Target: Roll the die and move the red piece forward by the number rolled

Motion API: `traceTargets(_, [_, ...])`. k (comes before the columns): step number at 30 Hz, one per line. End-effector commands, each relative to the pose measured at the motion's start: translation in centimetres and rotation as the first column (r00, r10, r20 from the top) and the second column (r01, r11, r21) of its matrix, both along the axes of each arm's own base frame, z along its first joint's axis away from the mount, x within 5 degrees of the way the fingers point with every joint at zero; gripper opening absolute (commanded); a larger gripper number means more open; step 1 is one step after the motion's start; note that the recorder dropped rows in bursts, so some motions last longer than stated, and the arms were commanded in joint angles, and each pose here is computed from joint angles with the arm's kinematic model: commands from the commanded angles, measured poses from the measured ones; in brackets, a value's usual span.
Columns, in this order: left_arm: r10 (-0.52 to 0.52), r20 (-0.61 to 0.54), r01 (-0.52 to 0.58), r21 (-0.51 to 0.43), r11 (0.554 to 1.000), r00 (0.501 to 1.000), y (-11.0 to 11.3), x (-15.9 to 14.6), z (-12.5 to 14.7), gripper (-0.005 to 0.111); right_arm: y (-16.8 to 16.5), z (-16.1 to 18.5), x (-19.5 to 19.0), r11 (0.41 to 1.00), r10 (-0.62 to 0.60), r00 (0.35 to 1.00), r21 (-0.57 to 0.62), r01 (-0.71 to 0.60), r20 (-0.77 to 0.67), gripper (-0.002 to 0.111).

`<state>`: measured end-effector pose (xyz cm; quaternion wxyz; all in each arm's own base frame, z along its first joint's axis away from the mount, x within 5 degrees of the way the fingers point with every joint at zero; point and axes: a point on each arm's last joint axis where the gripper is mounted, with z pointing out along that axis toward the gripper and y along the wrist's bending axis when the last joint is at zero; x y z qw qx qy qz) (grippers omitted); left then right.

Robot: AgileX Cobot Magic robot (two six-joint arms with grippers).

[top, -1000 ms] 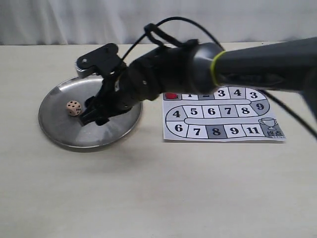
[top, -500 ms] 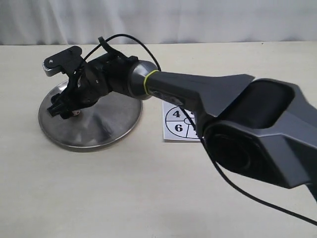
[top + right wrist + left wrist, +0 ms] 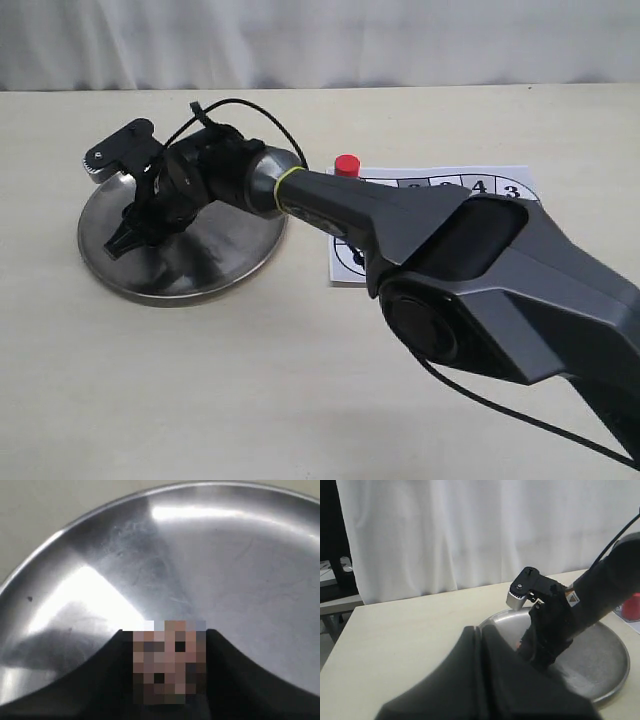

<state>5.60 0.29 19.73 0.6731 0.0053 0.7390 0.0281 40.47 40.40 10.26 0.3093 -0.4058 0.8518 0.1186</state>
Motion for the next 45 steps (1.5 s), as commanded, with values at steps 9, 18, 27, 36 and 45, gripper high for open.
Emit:
traceTargets(9, [-0.01, 0.008, 0.01, -0.003, 1.0, 1.0, -0.1, 0.0, 0.0, 0.0, -8.3, 20.5, 0.0, 0.992, -0.12, 0.992, -0.039, 0.122, 0.044, 0.004])
traceTargets(18, [-0.01, 0.008, 0.01, -0.003, 1.0, 1.0, -0.1, 0.0, 0.0, 0.0, -18.2, 23.1, 1.8, 0.951, -0.306, 0.95, -0.055, 0.303, -0.066, 0.004])
traceTargets(27, [-0.01, 0.008, 0.01, -0.003, 1.0, 1.0, -0.1, 0.0, 0.0, 0.0, -24.9, 12.3, 1.4, 0.9, -0.434, 0.896, -0.093, 0.426, -0.094, 0.004])
traceTargets(36, [-0.01, 0.008, 0.01, -0.003, 1.0, 1.0, -0.1, 0.0, 0.0, 0.0, -28.4, 7.6, -1.6, 0.88, -0.472, 0.881, -0.076, 0.468, -0.044, 0.004])
traceTargets(45, [-0.01, 0.008, 0.01, -0.003, 1.0, 1.0, -0.1, 0.0, 0.0, 0.0, -28.6, 6.9, -2.0, 0.881, -0.471, 0.881, -0.087, 0.465, -0.052, 0.013])
